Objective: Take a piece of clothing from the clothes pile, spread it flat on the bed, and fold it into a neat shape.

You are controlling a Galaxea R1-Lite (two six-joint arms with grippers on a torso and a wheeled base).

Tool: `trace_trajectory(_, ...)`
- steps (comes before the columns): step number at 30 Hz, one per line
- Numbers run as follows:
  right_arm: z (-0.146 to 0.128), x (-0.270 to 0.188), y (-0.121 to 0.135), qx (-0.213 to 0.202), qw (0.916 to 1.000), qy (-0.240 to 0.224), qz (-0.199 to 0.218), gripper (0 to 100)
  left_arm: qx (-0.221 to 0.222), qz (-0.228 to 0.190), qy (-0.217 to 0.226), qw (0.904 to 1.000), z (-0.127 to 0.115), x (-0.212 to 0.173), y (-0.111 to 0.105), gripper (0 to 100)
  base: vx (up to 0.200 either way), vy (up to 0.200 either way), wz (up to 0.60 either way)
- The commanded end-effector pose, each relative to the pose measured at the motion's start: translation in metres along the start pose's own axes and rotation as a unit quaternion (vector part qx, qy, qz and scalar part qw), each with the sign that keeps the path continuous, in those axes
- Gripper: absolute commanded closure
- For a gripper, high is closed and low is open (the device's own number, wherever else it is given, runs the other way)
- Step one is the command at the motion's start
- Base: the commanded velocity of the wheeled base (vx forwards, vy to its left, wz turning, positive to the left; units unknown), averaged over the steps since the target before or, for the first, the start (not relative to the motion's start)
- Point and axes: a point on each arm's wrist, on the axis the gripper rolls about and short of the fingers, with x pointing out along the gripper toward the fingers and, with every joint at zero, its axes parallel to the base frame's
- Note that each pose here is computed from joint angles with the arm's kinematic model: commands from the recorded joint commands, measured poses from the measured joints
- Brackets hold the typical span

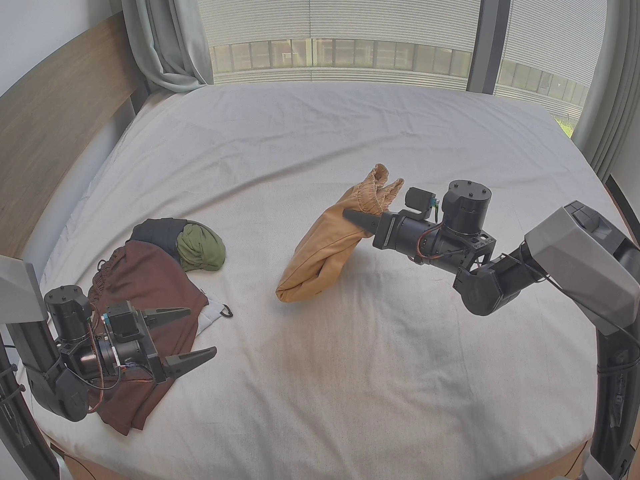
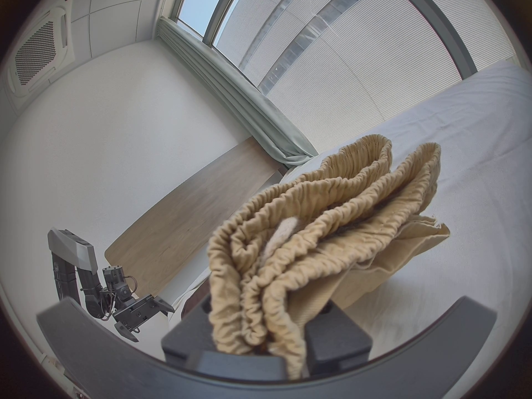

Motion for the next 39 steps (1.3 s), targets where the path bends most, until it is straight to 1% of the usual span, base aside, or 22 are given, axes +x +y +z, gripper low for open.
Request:
trace_trajectory(1, -0.001, 0.009, -0.007, 0.000, 1.0000, -0.004, 0.000, 100, 0.000, 0.001, 0.000, 1.0000, 0.000, 0.000, 0.000, 0, 0.000, 0.000, 0.00)
trace_trajectory(5, 0.004, 0.013, -0.009, -0.002, 0.9999, -0.010, 0.000, 100, -0.002, 0.003, 0.001, 1.0000, -0.001, -0.001, 0.001, 0, 0.000, 0.000, 0.00)
trace_trajectory(14, 0.033, 0.021, -0.011, -0.001, 0.9990, -0.045, 0.009, 100, -0.007, -0.001, 0.004, 1.0000, -0.004, 0.000, 0.002, 0, 0.000, 0.000, 0.00)
trace_trajectory(16, 0.034, 0.022, -0.011, 0.000, 0.9989, -0.045, 0.009, 100, -0.008, -0.002, 0.004, 1.0000, -0.004, 0.000, 0.002, 0, 0.000, 0.000, 0.00)
trace_trajectory(18, 0.036, 0.023, -0.013, 0.008, 0.9989, -0.045, 0.008, 100, -0.009, -0.004, 0.005, 0.9999, -0.005, 0.000, 0.002, 0, 0.000, 0.000, 0.00)
trace_trajectory(19, 0.030, 0.024, -0.022, 0.017, 0.9990, -0.041, 0.001, 100, -0.008, -0.005, 0.005, 0.9999, -0.005, 0.001, 0.001, 0, 0.000, 0.000, 0.00)
trace_trajectory(21, 0.023, 0.027, -0.032, 0.020, 0.9991, -0.038, -0.005, 100, -0.008, -0.006, 0.005, 0.9999, -0.005, 0.002, 0.001, 0, 0.000, 0.000, 0.00)
trace_trajectory(23, 0.005, 0.028, -0.053, 0.031, 0.9990, -0.026, -0.020, 100, -0.009, -0.006, 0.006, 0.9999, -0.005, 0.001, 0.001, 0, 0.000, 0.000, 0.00)
trace_trajectory(24, 0.005, 0.028, -0.053, 0.031, 0.9990, -0.026, -0.020, 100, -0.009, -0.006, 0.006, 0.9999, -0.005, 0.001, 0.001, 0, 0.000, 0.000, 0.00)
trace_trajectory(25, -0.012, 0.028, -0.067, 0.038, 0.9987, -0.014, -0.033, 100, -0.009, -0.005, 0.005, 0.9999, -0.006, 0.000, 0.002, 0, 0.000, 0.000, 0.00)
trace_trajectory(26, -0.026, 0.027, -0.074, 0.042, 0.9983, -0.002, -0.040, 100, -0.009, -0.005, 0.005, 0.9999, -0.005, -0.001, 0.002, 0, 0.000, 0.000, 0.00)
trace_trajectory(30, -0.049, 0.015, -0.078, 0.055, 0.9964, 0.029, -0.057, 100, -0.010, -0.007, 0.004, 0.9999, -0.005, -0.003, 0.002, 0, 0.000, 0.000, 0.00)
trace_trajectory(33, -0.052, 0.008, -0.076, 0.055, 0.9959, 0.036, -0.062, 100, -0.010, -0.007, 0.004, 0.9999, -0.005, -0.003, 0.002, 0, 0.000, 0.000, 0.00)
trace_trajectory(37, -0.061, -0.008, -0.076, 0.059, 0.9930, 0.040, -0.094, 100, -0.010, -0.007, 0.004, 0.9999, -0.005, -0.003, 0.002, 0, 0.000, 0.000, 0.00)
trace_trajectory(39, -0.070, -0.015, -0.077, 0.062, 0.9918, 0.045, -0.102, 100, -0.010, -0.006, 0.004, 0.9999, -0.005, -0.003, 0.002, 0, 0.000, 0.000, 0.00)
